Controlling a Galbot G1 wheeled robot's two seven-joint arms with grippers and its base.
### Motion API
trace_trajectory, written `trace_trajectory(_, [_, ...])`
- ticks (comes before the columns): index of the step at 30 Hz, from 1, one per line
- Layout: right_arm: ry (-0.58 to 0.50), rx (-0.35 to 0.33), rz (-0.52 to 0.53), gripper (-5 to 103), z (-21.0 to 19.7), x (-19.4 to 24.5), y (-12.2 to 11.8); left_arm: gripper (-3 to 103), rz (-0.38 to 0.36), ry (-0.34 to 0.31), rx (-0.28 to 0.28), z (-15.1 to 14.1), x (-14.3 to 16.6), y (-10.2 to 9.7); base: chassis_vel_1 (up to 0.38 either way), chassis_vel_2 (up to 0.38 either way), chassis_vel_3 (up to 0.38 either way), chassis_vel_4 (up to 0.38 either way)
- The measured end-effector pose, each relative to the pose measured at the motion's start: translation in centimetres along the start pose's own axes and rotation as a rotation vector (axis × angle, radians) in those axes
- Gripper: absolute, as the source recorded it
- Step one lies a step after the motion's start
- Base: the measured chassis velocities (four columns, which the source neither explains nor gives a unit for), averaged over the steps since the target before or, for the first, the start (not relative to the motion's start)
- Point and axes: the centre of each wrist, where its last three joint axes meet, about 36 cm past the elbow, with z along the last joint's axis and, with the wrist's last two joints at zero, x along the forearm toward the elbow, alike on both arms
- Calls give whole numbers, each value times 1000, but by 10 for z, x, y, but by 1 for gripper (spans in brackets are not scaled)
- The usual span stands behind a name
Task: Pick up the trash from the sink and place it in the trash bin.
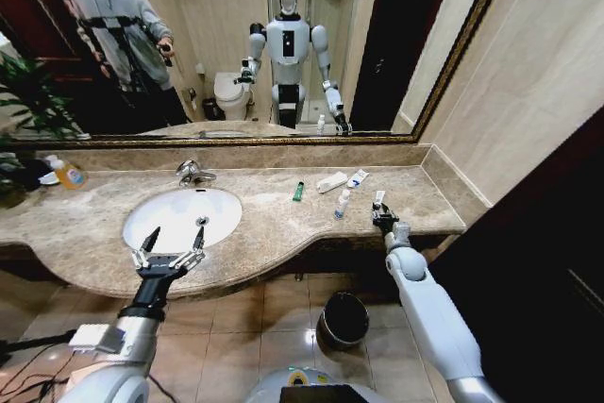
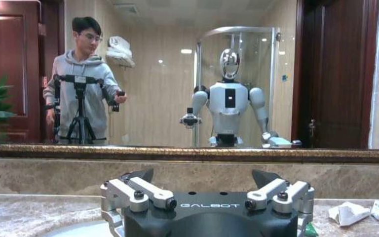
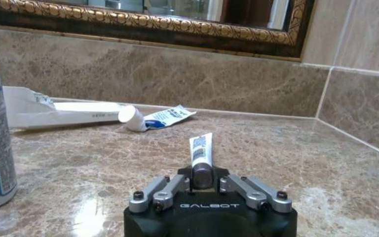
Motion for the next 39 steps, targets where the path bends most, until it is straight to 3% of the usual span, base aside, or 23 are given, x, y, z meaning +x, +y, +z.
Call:
trace_trajectory(7, [-21, -6, 8, 17, -6, 8, -12, 100, 0, 0, 0, 0, 0, 0, 0, 0, 0, 0])
trace_trajectory(15, [-79, 8, 0, 17, -23, 51, -33, 100, 0, 0, 0, 0, 0, 0, 0, 0, 0, 0])
trace_trajectory(21, [-102, -3, -29, 17, -13, 87, -41, 100, 0, 0, 0, 0, 0, 0, 0, 0, 0, 0])
trace_trajectory(28, [-192, -48, -46, 17, 45, 180, -41, 100, 0, 0, 0, 0, 0, 0, 0, 0, 0, 0])
trace_trajectory(33, [-211, -92, 2, 17, 82, 217, -35, 100, 0, 0, 0, 0, 0, 0, 0, 0, 0, 0])
trace_trajectory(39, [-171, -78, -1, 17, 136, 254, -37, 100, 0, 0, 0, 0, 0, 0, 0, 0, 0, 0])
